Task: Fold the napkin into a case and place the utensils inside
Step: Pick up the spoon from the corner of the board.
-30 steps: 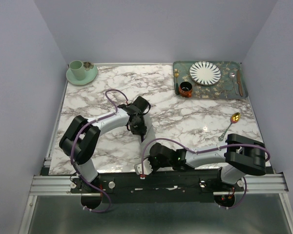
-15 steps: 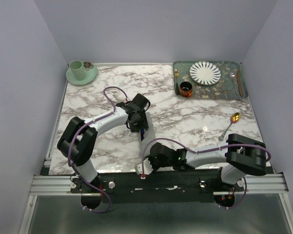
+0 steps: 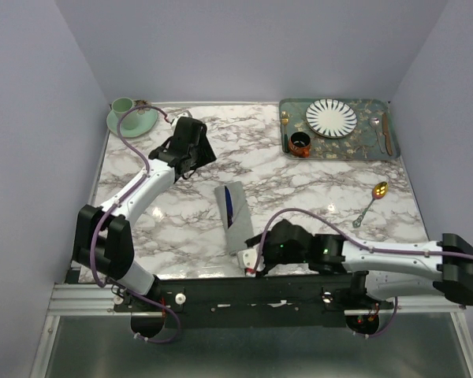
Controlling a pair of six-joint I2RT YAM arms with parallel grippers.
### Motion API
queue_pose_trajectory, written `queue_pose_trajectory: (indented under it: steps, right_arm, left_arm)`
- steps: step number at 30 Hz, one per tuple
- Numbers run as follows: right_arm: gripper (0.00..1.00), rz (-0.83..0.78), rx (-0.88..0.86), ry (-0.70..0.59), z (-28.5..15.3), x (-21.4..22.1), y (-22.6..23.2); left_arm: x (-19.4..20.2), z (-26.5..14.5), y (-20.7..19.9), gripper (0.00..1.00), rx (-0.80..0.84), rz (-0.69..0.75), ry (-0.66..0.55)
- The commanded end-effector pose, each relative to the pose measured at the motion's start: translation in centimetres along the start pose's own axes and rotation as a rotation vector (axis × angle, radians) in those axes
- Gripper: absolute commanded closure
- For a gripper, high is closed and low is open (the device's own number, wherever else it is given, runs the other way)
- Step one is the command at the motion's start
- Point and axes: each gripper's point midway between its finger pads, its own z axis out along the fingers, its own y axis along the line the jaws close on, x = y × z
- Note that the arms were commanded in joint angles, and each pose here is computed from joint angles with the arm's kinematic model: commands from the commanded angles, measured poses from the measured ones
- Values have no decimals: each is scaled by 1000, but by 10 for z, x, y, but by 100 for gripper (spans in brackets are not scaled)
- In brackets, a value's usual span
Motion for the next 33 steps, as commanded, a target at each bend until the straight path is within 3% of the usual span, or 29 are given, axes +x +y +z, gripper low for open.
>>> queue_pose_trajectory:
  steps: [1,6,10,11,14,17,20,24,33]
  right_arm:
    - [31,475,123,131,-60,37,-30]
    - [27,862,461,346,-141,120,-83]
    - [30,1294,676,546,-201,188,-83]
    - [32,1405,789,566,-234,205,-98]
    - [36,1742,891,654,-273,249,-84]
    - [37,1916,981,757,-306,283,-56]
    - [37,2073,982,779,-316,305,-28]
    - [41,2111,948,840,-314,335,-12]
    - [56,2127,920,812,-307,377,-33]
  left_arm:
    - [-48,-21,1,36,14,59,-221]
    - [-56,-23,1,36,19,60,-264]
    - [-61,-16,0,36,13,50,-266]
    - [-64,-15,-2,36,15,46,-270]
    - [-73,-9,-3,36,12,31,-278]
    - [-81,-4,-4,36,17,10,-276]
    - [-89,1,-1,36,12,-15,-273]
    - [-91,8,6,37,-2,-43,-256]
    - [-90,16,23,37,-40,-59,-223]
